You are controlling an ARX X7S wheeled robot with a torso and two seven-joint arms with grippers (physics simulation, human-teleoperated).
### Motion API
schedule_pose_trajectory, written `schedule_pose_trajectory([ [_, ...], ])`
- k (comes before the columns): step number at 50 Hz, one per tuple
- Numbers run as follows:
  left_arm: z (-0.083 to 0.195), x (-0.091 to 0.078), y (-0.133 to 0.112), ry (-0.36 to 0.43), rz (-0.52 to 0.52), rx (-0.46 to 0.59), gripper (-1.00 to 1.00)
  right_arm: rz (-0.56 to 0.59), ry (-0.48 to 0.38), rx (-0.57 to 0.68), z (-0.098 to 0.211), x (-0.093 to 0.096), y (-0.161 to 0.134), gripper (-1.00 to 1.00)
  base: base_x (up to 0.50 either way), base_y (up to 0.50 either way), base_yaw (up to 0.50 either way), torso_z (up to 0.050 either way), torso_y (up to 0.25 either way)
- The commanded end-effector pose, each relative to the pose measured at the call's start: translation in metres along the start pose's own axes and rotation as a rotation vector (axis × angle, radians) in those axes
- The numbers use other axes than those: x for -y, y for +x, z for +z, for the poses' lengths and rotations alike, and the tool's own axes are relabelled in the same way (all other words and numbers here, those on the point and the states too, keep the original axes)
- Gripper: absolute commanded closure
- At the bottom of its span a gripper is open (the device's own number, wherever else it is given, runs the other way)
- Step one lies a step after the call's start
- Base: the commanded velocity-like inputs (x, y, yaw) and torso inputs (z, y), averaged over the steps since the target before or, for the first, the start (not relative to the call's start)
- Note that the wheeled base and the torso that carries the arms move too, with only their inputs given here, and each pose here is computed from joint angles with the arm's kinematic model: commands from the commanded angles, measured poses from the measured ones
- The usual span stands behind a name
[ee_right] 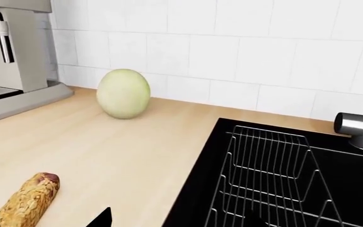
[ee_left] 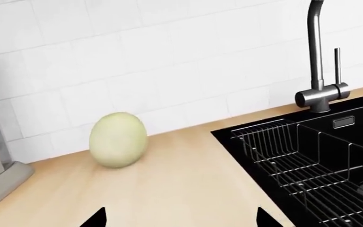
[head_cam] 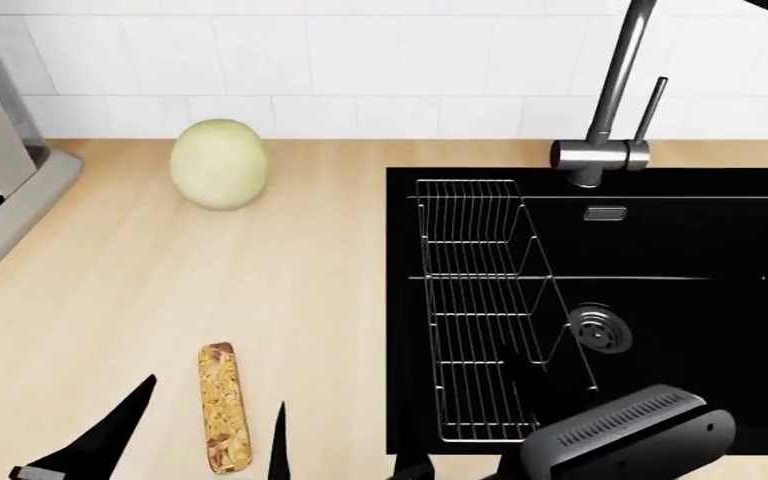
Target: Pick the jam and bar from the counter and place them in the cabinets closest to them.
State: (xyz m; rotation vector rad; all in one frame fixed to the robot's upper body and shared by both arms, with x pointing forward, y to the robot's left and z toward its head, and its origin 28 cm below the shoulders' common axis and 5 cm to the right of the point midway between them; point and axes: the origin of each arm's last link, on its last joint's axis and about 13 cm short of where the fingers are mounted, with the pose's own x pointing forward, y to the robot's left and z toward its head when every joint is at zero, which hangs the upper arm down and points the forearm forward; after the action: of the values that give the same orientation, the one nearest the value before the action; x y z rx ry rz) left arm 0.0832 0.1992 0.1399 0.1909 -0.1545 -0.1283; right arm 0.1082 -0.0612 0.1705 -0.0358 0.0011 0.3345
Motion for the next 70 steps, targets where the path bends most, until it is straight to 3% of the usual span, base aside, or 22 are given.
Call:
schedule_pose_trajectory([
  [1,0.006,-0.015,0.002,0.049,0.040,-0.009,-1.00,0.001,0.005,0.000,0.001,0.001,0.001,-1.00,0.00,0.00,0.00,0.000,0.000],
  [31,0.017,-0.045,-0.003,0.129,0.116,-0.006,-1.00,0.109,0.065,-0.060,0.004,-0.017,0.017,-1.00,0.00,0.00,0.00,0.000,0.000],
  [57,0.023,-0.058,-0.006,0.155,0.149,0.007,-1.00,0.363,0.203,-0.194,0.002,-0.060,0.025,-1.00,0.00,0.00,0.00,0.000,0.000],
  [70,0.022,-0.056,-0.006,0.144,0.146,0.004,-1.00,0.429,0.217,-0.204,0.016,-0.075,0.023,-1.00,0.00,0.00,0.00,0.000,0.000],
])
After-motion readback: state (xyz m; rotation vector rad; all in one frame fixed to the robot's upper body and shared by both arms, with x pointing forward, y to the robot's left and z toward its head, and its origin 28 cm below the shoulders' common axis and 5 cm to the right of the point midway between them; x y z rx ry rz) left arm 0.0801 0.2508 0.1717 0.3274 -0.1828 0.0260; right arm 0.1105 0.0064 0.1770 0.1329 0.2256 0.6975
